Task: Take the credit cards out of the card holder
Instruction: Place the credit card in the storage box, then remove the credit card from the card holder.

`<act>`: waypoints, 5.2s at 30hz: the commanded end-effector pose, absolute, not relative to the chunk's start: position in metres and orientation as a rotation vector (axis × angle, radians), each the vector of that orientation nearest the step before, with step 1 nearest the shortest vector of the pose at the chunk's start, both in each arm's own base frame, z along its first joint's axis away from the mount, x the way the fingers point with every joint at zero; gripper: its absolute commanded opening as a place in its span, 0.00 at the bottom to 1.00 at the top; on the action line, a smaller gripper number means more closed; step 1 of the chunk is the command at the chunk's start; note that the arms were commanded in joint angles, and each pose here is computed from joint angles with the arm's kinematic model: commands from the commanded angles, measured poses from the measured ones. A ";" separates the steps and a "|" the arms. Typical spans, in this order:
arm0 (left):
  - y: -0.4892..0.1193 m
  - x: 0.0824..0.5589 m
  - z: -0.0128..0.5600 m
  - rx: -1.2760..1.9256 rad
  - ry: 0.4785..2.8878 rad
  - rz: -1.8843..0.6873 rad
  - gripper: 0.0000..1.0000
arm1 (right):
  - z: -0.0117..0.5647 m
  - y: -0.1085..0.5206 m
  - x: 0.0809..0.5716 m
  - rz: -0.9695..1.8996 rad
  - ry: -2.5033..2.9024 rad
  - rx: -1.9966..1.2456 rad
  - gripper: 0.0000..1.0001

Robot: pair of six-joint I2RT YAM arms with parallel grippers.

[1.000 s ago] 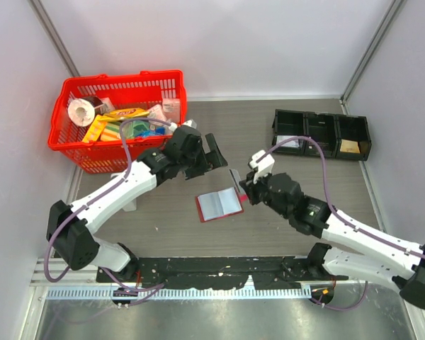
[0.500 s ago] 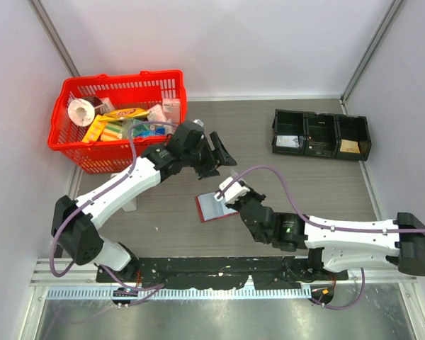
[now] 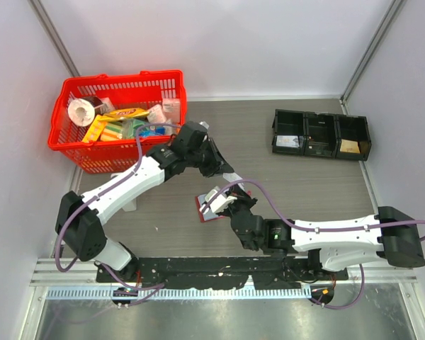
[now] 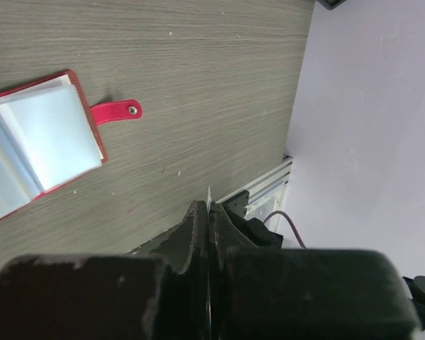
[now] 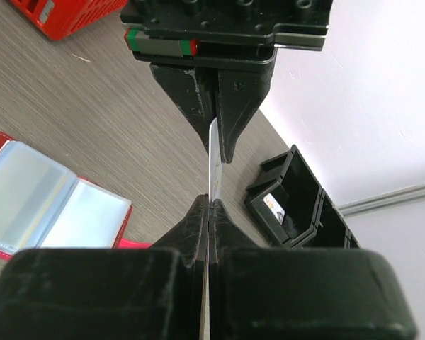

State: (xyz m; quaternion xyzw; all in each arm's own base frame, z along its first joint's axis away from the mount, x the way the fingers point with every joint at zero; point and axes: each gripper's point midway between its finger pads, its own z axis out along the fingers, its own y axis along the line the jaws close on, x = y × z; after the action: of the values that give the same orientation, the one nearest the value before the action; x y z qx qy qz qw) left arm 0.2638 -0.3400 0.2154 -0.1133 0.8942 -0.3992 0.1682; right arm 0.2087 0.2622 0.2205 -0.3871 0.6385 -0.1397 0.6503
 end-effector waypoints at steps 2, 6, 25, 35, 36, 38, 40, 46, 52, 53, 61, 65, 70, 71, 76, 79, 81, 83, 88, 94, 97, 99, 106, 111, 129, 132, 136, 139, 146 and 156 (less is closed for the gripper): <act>-0.348 0.268 0.231 -0.256 2.443 -1.218 0.00 | 0.235 0.268 0.207 -0.229 1.472 -0.785 0.01; -0.347 0.272 0.236 -0.234 2.375 -1.241 0.00 | 0.239 0.272 0.201 -0.080 1.511 -0.720 0.10; -0.312 0.287 0.230 -0.271 2.006 -1.255 0.00 | 0.266 0.225 0.219 0.992 1.611 0.008 0.71; -0.298 0.293 0.263 -0.390 1.779 -1.354 0.00 | 0.258 0.229 0.235 1.511 1.491 0.286 0.72; -0.297 0.294 0.266 -0.404 1.763 -1.369 0.00 | 0.256 0.231 0.236 1.534 1.497 0.306 0.72; -0.299 0.294 0.270 -0.418 1.747 -1.394 0.00 | 0.256 0.235 0.237 1.591 1.482 0.328 0.70; -0.299 0.295 0.274 -0.420 1.738 -1.403 0.00 | 0.266 0.237 0.236 1.641 1.427 0.308 0.66; -0.305 0.296 0.281 -0.434 1.718 -1.459 0.00 | 0.266 0.247 0.241 1.659 1.447 0.284 0.54; -0.314 0.289 0.286 -0.411 1.721 -1.525 0.00 | 0.267 0.246 0.247 1.638 1.439 0.282 0.47; -0.315 0.289 0.285 -0.412 1.724 -1.529 0.00 | 0.268 0.246 0.248 1.635 1.435 0.281 0.47; -0.317 0.285 0.285 -0.392 1.726 -1.545 0.00 | 0.275 0.235 0.261 1.602 1.414 0.285 0.15; -0.317 0.286 0.284 -0.369 1.737 -1.517 0.09 | 0.272 0.227 0.267 1.574 1.433 0.290 0.01; -0.315 0.291 0.271 -0.309 1.815 -1.386 0.50 | 0.270 0.210 0.277 1.473 1.494 0.269 0.01; -0.313 0.292 0.267 -0.298 1.834 -1.352 0.56 | 0.261 0.202 0.281 1.430 1.540 0.289 0.01; -0.292 0.300 0.252 -0.228 1.921 -1.089 0.77 | 0.256 0.164 0.307 1.172 1.672 0.252 0.01; -0.273 0.301 0.230 -0.193 2.013 -0.899 0.82 | 0.243 0.126 0.331 0.951 1.785 0.291 0.01; -0.261 0.300 0.217 -0.168 2.058 -0.792 0.83 | 0.239 0.100 0.346 0.858 1.802 0.342 0.01; -0.253 0.296 0.206 -0.139 2.105 -0.720 0.87 | 0.239 0.072 0.363 0.771 1.794 0.401 0.01; -0.237 0.286 0.182 -0.104 2.185 -0.612 0.93 | 0.222 0.022 0.401 0.530 1.849 0.487 0.01; -0.223 0.280 0.161 -0.068 2.254 -0.503 0.98 | 0.197 -0.008 0.439 0.328 1.906 0.487 0.01; -0.218 0.279 0.154 -0.037 2.289 -0.443 1.00 | 0.182 -0.011 0.455 0.311 1.918 0.484 0.01; -0.216 0.278 0.150 -0.029 2.305 -0.429 1.00 | 0.177 -0.008 0.463 0.338 1.912 0.477 0.01; -0.219 0.273 0.140 -0.027 2.330 -0.453 1.00 | 0.153 0.016 0.488 0.516 1.928 0.459 0.01; -0.220 0.272 0.135 -0.034 2.344 -0.457 1.00 | 0.144 0.019 0.501 0.558 1.923 0.470 0.01; -0.214 0.260 0.117 -0.103 2.418 -0.440 0.99 | 0.171 -0.017 0.475 0.259 1.931 0.545 0.52; -0.213 0.260 0.114 -0.138 2.427 -0.430 0.99 | 0.181 -0.008 0.461 0.160 1.942 0.502 0.54; -0.208 0.260 0.112 -0.191 2.421 -0.414 0.99 | 0.191 0.044 0.436 0.127 1.997 0.342 0.55; -0.201 0.258 0.113 -0.233 2.404 -0.397 0.99 | 0.187 0.105 0.404 0.159 2.040 0.138 0.56; -0.174 0.257 0.128 -0.351 2.295 -0.345 0.98 | 0.156 0.230 0.307 0.325 2.092 -0.259 0.56; -0.148 0.252 0.151 -0.435 2.155 -0.352 0.98 | 0.112 0.315 0.233 0.422 2.134 -0.546 0.57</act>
State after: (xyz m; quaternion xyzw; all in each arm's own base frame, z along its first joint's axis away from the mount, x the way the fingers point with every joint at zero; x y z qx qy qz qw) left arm 0.2487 -0.1640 0.1429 -0.1479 0.8861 -0.1550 0.4111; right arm 0.2358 0.2928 0.1138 -0.2189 0.8621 0.1691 0.4246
